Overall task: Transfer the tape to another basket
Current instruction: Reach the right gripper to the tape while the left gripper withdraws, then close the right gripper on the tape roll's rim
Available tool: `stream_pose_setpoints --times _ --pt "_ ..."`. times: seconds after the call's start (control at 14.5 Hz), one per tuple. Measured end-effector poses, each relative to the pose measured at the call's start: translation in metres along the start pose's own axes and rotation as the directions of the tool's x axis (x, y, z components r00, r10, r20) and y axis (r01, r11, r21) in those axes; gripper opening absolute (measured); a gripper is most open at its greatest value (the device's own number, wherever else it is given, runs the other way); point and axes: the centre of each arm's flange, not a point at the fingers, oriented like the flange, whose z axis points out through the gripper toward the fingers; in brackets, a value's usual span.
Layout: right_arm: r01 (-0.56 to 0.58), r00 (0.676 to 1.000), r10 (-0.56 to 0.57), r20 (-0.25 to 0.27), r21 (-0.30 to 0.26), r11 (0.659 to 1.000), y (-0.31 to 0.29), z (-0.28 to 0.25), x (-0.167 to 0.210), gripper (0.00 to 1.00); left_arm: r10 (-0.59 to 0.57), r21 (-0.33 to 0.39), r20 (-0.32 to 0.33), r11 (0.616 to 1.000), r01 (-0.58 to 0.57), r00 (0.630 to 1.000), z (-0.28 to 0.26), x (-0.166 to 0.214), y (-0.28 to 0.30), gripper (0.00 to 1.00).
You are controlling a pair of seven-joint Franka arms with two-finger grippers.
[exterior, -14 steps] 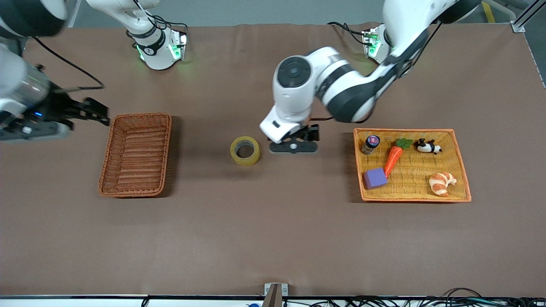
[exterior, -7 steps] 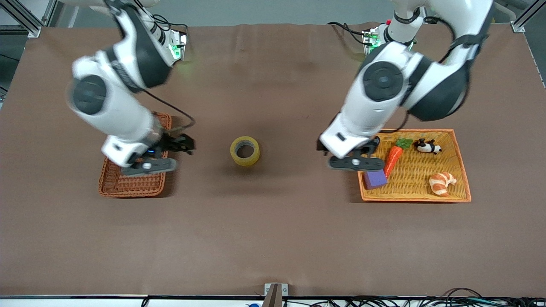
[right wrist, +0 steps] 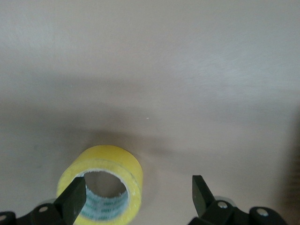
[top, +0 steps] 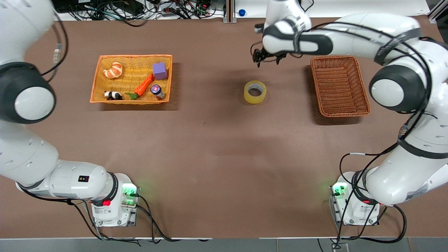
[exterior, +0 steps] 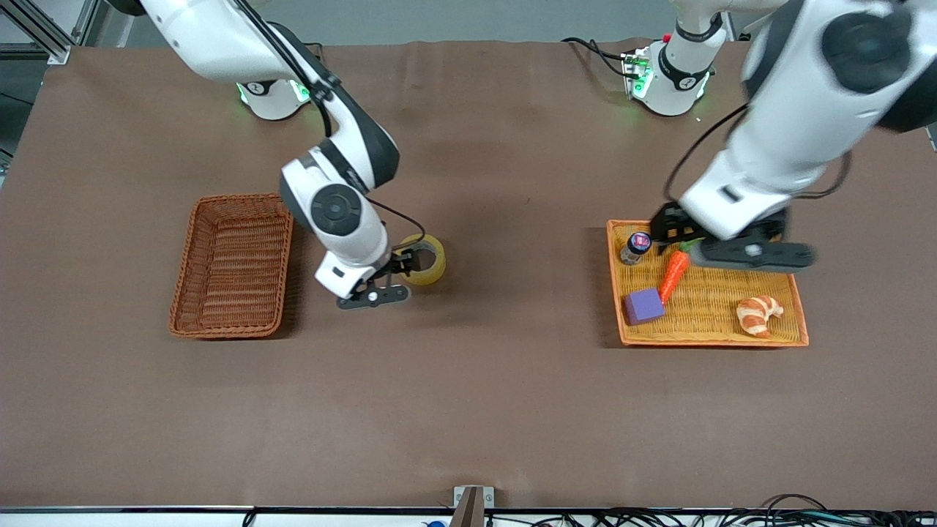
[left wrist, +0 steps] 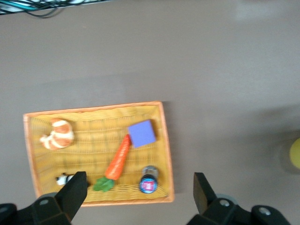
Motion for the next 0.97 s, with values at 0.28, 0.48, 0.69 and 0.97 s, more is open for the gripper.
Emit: stream_pose_setpoints --times 0.28,0.48,0.69,0.97 --pt "0.037 0.999 -0.037 0.011 -0.003 0.999 -0.009 0.053 -0.028 1.0 0.022 -0.026 -0.017 0.999 -0.022 1.0 -0.027 -0.028 -0.045 1.0" --pt "0.06 0.998 -0.059 0.016 -0.011 0.998 -0.021 0.059 -0.039 1.0 -0.01 -0.071 -0.022 0.997 0.009 1.0 -0.045 -0.054 -0.069 1.0" --pt "0.074 0.997 -0.074 0.008 -0.015 0.997 -0.023 0.068 -0.048 1.0 -0.036 -0.092 0.006 0.995 0.037 0.999 -0.038 -0.062 -0.079 1.0" --pt "0.081 0.997 -0.081 -0.003 -0.015 0.997 -0.022 0.079 -0.055 1.0 -0.033 -0.08 0.054 0.996 0.037 0.998 -0.007 -0.051 -0.081 1.0"
